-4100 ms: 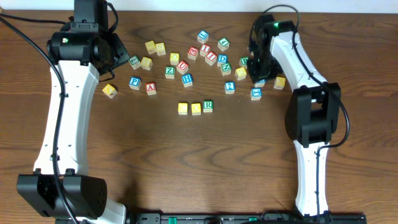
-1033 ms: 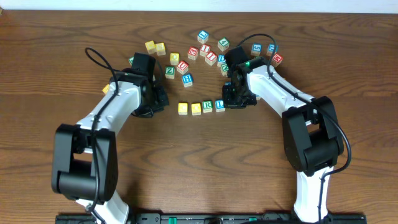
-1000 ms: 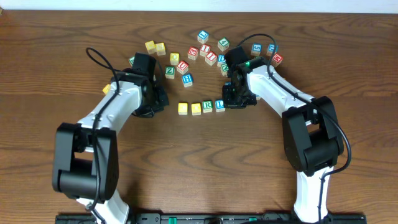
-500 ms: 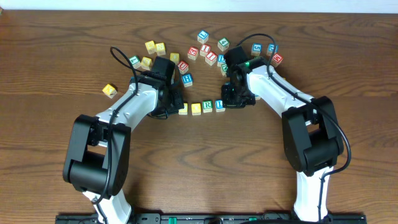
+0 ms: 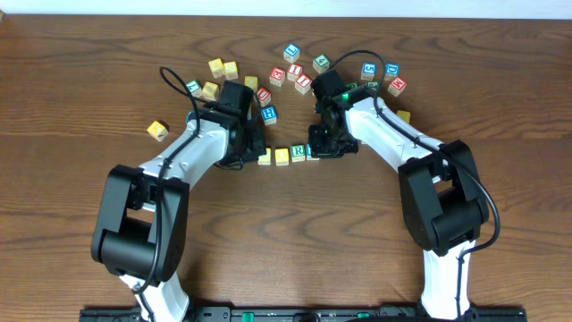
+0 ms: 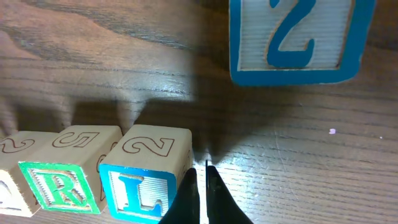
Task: Spell out CORL
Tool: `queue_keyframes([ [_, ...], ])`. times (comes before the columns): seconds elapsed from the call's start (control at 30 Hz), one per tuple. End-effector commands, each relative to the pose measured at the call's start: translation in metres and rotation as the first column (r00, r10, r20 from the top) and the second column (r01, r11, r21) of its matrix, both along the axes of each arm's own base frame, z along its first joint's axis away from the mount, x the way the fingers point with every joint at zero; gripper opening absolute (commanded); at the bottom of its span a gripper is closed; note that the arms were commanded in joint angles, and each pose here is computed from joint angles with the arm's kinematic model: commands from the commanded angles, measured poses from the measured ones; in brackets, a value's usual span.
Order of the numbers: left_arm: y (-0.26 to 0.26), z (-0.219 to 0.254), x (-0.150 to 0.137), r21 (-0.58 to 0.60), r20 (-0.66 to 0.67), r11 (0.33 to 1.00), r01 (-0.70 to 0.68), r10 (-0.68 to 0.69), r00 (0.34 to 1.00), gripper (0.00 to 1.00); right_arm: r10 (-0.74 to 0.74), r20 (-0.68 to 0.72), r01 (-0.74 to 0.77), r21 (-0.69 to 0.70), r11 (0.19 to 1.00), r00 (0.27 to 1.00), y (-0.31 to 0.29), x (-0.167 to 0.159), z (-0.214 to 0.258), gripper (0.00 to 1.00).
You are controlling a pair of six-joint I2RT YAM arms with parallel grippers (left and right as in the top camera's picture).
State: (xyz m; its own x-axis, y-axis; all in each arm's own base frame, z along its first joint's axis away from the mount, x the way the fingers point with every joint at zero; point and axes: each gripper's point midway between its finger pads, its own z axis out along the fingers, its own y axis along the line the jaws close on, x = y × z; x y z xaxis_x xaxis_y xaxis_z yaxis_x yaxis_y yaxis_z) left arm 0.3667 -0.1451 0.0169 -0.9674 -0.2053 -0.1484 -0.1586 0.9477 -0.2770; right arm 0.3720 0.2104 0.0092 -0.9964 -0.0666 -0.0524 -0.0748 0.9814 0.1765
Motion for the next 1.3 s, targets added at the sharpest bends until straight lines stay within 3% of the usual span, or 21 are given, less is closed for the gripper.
queue_keyframes([
  [0.0, -0.017, -0.006, -0.005, -0.004, 0.003, 0.999, 0.042, -0.042, 0.999, 0.07, 0.030, -0.001, -0.030, 0.003, 1.000, 1.000, 0.005, -0.004, -0.002, 0.01],
  [0.6, -0.027, -0.005, -0.002, -0.011, 0.032, 0.998, 0.065, -0.064, 0.997, 0.07, 0.092, -0.009, -0.092, -0.009, 0.996, 0.996, 0.001, -0.006, 0.004, 0.01],
  [0.9, -0.025, -0.005, -0.001, 0.006, 0.040, 0.997, 0.074, -0.074, 0.996, 0.07, 0.042, 0.009, -0.042, -0.002, 0.999, 0.999, -0.012, 0.014, 0.027, 0.02],
  [1.27, 0.006, 0.007, 0.016, 0.059, 0.092, 0.997, 0.047, -0.053, 0.994, 0.08, -0.037, 0.148, 0.024, 0.085, 0.996, 0.988, 0.024, 0.050, 0.053, 0.02],
])
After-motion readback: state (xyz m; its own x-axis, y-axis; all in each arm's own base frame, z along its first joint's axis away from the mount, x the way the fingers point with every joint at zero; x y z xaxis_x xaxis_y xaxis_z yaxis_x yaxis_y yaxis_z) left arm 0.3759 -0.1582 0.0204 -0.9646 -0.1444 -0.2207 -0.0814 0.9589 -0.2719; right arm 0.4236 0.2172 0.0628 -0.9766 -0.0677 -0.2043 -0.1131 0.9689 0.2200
